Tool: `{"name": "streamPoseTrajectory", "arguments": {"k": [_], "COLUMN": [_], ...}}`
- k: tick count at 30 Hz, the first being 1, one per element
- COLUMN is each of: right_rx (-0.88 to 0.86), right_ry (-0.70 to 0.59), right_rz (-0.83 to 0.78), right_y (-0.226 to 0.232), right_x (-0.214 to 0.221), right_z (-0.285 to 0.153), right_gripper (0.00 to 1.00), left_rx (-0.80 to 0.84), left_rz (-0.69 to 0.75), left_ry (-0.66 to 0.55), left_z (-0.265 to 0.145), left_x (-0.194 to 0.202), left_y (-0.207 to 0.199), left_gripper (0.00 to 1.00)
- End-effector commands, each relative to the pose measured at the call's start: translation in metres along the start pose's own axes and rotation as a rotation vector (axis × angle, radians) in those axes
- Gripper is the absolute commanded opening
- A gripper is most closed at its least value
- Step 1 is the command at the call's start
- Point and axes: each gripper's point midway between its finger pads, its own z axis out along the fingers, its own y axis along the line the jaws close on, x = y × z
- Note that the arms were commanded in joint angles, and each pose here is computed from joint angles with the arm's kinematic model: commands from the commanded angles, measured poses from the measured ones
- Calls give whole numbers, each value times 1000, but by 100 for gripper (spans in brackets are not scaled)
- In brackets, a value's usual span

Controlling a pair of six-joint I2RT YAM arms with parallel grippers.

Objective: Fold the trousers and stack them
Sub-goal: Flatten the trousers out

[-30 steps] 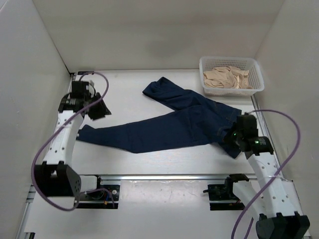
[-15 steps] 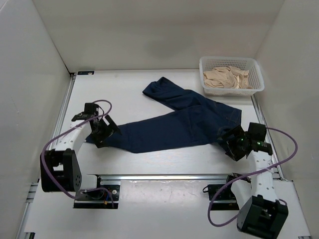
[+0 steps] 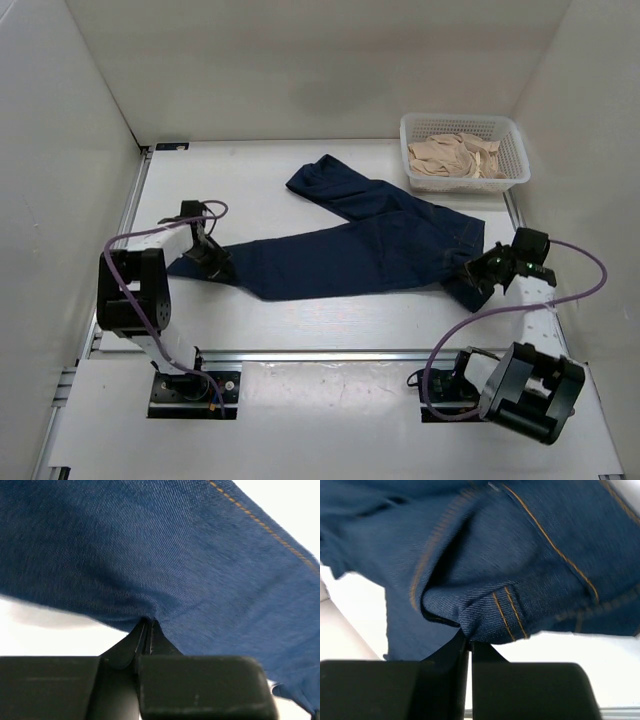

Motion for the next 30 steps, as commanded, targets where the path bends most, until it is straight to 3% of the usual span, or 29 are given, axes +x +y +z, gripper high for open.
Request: {"name": "streamPoseTrajectory", "arguments": {"k": [1,3,4,6,7,9,10,13,16,22,25,26,27,28,30], "right_rx": [-151,-211,-232,-247,-308,-314,-343,-336,-297,-156,-60,-40,-20,-20,-19], "right_ry": [-124,-148,-155,-172,-215,-264,-308,-348,-349,-253,-229,-225,-217,-216,-232], "right_rz": [-113,-151,-171,-181,-224,-270,-307,-347,-360,-278,-258,-252,-246,-246,-271], "right_y": [62,97,110,130,159,173,188,188,172,88,44,37,31,31,32], "right_x": [-50,-74,-81,-96,-106,-115,-118,-110,-95,-37,-17,-14,-12,-12,-15], "right_z": [-20,-34,-41,-52,-75,-95,-115,-134,-131,-90,-75,-72,-69,-69,-72], "right_gripper": [0,0,0,0,0,0,0,0,0,0,0,0,0,0,0], "left_rx": [114,144,193,175,203,143,155,138,131,56,120,132,109,96,59], "left_rz": [25,16,37,57,102,138,169,188,206,287,356,382,388,394,374], "left_ry": [-148,-205,-273,-308,-449,-499,-626,-709,-764,-723,-686,-659,-612,-598,-579], "left_z": [-29,-47,-74,-106,-159,-197,-248,-296,-322,-297,-279,-269,-255,-248,-247], "left_x": [-46,-68,-88,-104,-133,-142,-156,-155,-146,-151,-176,-183,-186,-202,-199], "left_y": [-43,-56,-78,-86,-108,-106,-115,-108,-89,-80,-115,-124,-129,-145,-137], "left_gripper": [10,10,10,10,10,10,10,10,10,10,77,91,99,99,95]}}
